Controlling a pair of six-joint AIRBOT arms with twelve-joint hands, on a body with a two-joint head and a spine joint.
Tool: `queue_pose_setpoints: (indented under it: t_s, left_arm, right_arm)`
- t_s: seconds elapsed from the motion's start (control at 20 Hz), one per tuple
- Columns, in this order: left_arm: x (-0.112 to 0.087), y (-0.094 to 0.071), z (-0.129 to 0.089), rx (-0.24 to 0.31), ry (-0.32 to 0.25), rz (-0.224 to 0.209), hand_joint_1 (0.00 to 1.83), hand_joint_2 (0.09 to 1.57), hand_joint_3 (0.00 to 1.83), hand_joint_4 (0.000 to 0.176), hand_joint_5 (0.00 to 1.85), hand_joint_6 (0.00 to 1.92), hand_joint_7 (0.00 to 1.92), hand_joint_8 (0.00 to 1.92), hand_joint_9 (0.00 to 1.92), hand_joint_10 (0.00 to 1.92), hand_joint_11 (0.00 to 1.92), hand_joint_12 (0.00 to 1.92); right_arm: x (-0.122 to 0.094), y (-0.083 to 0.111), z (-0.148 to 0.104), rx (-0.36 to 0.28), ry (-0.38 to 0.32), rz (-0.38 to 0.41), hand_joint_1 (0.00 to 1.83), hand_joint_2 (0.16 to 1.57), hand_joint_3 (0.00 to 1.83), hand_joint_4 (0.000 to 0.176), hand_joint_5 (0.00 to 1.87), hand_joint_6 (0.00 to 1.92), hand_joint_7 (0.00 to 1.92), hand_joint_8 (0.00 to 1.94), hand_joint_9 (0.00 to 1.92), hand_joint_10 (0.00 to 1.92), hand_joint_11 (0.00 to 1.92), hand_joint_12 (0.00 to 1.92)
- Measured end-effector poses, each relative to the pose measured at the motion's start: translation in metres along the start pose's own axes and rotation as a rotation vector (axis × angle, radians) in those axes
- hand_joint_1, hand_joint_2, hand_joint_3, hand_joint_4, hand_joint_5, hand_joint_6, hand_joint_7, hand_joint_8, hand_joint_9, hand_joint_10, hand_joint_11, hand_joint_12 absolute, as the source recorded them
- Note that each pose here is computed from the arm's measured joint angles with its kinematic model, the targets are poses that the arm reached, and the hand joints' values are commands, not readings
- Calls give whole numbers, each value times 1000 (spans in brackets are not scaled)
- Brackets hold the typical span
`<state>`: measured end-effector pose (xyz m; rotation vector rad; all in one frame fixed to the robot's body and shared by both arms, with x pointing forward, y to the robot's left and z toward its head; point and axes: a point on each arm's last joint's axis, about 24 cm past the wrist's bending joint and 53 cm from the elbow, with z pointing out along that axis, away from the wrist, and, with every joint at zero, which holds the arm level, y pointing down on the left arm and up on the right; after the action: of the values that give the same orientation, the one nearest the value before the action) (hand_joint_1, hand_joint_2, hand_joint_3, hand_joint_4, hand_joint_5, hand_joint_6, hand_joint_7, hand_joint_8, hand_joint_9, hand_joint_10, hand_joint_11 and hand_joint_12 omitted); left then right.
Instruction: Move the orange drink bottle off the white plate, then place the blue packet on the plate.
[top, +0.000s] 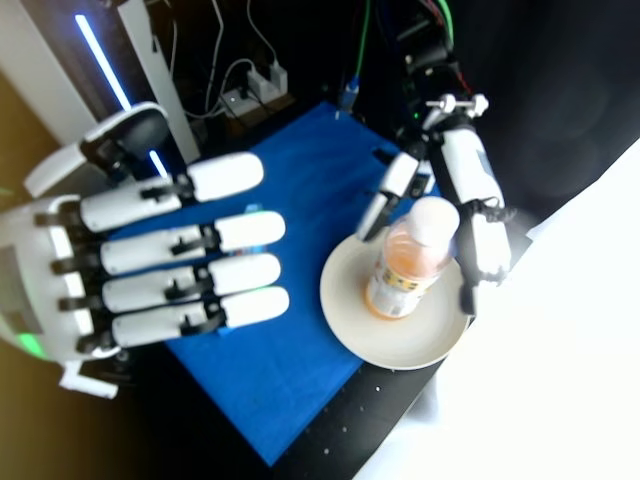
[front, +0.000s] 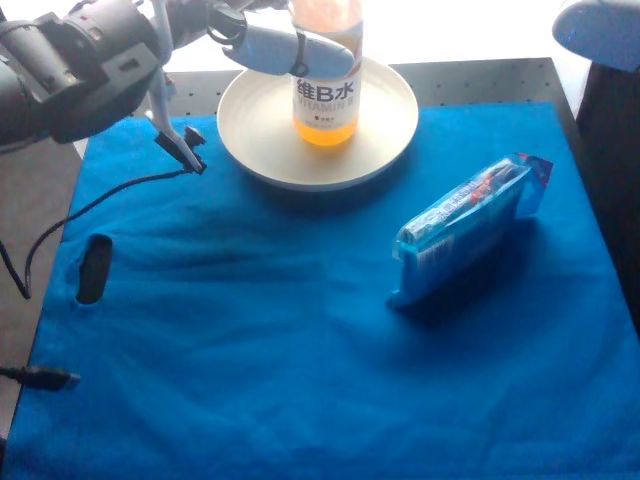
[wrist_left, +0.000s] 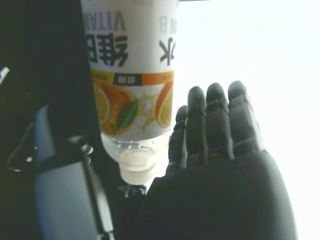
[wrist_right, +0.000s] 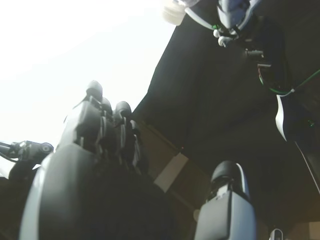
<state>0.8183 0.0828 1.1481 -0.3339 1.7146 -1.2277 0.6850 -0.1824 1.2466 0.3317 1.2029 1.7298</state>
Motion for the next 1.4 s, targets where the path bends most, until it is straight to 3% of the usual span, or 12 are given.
queue_pose_setpoints:
  t_s: [0.25, 0.35, 0.45, 0.5, 0.65, 0.75, 0.8, 0.85, 0.95, 1.0, 1.1, 1.4]
  left_arm:
    - [3, -2, 1, 8, 7, 3, 827, 1198, 1, 0, 705, 5, 736, 3, 707, 6, 335, 835]
    - [3, -2, 1, 9, 8, 1, 935, 1259, 6, 55, 703, 1343, 829, 8, 790, 10, 320, 1012]
    - [3, -3, 0, 14, 15, -5, 946, 1257, 1, 52, 718, 1375, 850, 4, 765, 6, 151, 1220]
    - [4, -4, 0, 22, 21, -1, 1115, 1218, 0, 36, 824, 1225, 783, 1044, 867, 44, 255, 1279]
    - [1, -13, 0, 44, 22, 10, 1193, 1200, 0, 0, 926, 954, 744, 1460, 686, 575, 156, 1648]
    - [-9, -26, -4, 78, 12, 9, 1184, 1189, 0, 0, 937, 978, 750, 1411, 556, 741, 5, 1612]
    - [-15, -36, -8, 106, 7, 8, 1068, 1182, 0, 0, 880, 1118, 771, 677, 673, 572, 239, 1444]
    - [-18, -42, -11, 127, 6, 6, 996, 1195, 0, 71, 831, 1204, 862, 264, 773, 338, 342, 1305]
    - [-20, -57, -16, 171, 12, 15, 962, 1217, 3, 86, 781, 1283, 796, 17, 713, 86, 250, 1259]
    - [-19, -63, -19, 187, 21, 20, 1021, 1212, 0, 0, 800, 1254, 900, 42, 850, 128, 344, 1313]
    - [-12, -78, -30, 235, 49, 28, 1174, 1174, 0, 29, 907, 1111, 832, 1159, 979, 147, 470, 1243]
    - [-19, -102, -69, 326, 74, 46, 1192, 1146, 0, 31, 960, 968, 884, 1182, 978, 10, 376, 1180]
  right_arm:
    - [0, 1, 0, -6, 1, 0, 519, 890, 9, 51, 38, 1, 181, 1, 66, 1, 87, 40]
    - [1, 2, 0, -7, 2, 2, 531, 890, 7, 48, 29, 0, 187, 3, 78, 6, 92, 41]
    - [1, 2, 0, -7, 2, 2, 515, 910, 12, 40, 28, 0, 186, 2, 76, 4, 96, 43]
    - [1, 2, 0, -9, 2, 3, 493, 922, 14, 42, 24, 0, 184, 1, 79, 4, 99, 43]
    - [2, 2, 0, -7, 2, 6, 451, 960, 19, 66, 33, 2, 164, 0, 79, 3, 108, 46]
    - [2, 2, 0, -7, 2, 6, 485, 963, 14, 68, 35, 2, 159, 0, 82, 3, 105, 44]
    - [2, 2, 0, -8, 1, 6, 482, 973, 15, 75, 47, 6, 168, 4, 88, 5, 107, 44]
    - [2, 2, 0, -8, 1, 6, 477, 979, 16, 81, 45, 5, 172, 5, 87, 4, 106, 43]
    - [2, 2, 0, -8, 2, 6, 484, 1008, 21, 80, 55, 7, 175, 5, 78, 4, 70, 27]
    - [3, 2, 0, -8, 3, 9, 486, 1000, 13, 80, 61, 7, 171, 2, 69, 0, 45, 16]
    - [5, 1, 0, -8, 5, 12, 505, 1006, 10, 81, 59, 5, 164, 2, 62, 1, 33, 10]
    - [8, 1, 0, -9, 7, 21, 473, 1018, 5, 86, 43, 5, 154, 3, 36, 8, 49, 17]
